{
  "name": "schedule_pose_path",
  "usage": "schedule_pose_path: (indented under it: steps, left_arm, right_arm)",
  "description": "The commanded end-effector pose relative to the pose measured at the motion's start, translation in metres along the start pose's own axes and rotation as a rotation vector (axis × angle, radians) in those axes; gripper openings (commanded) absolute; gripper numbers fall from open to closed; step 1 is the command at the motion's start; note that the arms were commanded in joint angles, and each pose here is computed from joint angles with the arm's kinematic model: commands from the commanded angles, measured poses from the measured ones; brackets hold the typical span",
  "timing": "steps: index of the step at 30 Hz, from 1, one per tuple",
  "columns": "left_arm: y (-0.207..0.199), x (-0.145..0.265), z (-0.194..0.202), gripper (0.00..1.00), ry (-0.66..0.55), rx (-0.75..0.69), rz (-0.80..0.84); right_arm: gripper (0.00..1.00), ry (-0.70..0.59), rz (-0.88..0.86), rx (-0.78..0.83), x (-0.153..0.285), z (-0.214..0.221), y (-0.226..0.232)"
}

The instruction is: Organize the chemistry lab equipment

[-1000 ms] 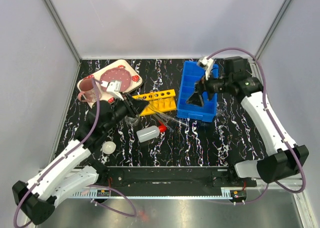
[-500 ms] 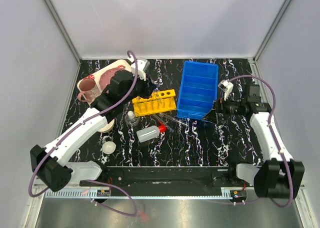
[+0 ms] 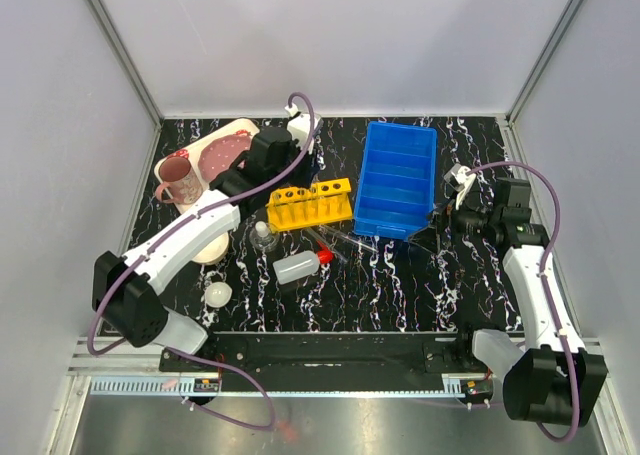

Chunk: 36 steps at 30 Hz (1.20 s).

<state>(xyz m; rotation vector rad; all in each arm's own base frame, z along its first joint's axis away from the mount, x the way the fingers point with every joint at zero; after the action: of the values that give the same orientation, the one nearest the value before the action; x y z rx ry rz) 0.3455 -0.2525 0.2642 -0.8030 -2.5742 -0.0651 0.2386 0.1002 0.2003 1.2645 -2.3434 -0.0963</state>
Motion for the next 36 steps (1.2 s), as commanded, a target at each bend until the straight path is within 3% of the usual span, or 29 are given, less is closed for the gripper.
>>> schedule_pose_path:
  steps: [1, 16, 36]
  left_arm:
    - [0.003, -0.002, -0.03, 0.15, -0.075, -0.04, -0.033]
    - [0.0, -0.019, -0.018, 0.15, -0.04, -0.033, -0.012]
    - [-0.006, 0.003, -0.045, 0.15, -0.132, 0.006, 0.01]
  right_arm:
    - [1.0, -0.031, 0.021, 0.078, 0.004, -0.008, -0.002]
    - [1.0, -0.026, 0.01, 0.072, 0.004, -0.003, -0.002]
    - [1.0, -0.02, 0.008, 0.073, 0.005, 0.0, -0.003]
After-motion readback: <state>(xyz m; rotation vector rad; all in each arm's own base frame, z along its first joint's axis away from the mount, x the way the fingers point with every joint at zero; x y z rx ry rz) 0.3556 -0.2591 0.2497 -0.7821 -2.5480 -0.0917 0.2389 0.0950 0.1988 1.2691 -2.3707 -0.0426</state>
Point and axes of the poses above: each gripper's point midway between its finger pads, its own x axis back along the fingers, its own y axis along the line the jaws close on, z = x × y, the point moved 2 cm from there along x, back along the fingers, and after that the axes turned 1 degree about x, right-handed, at the moved point
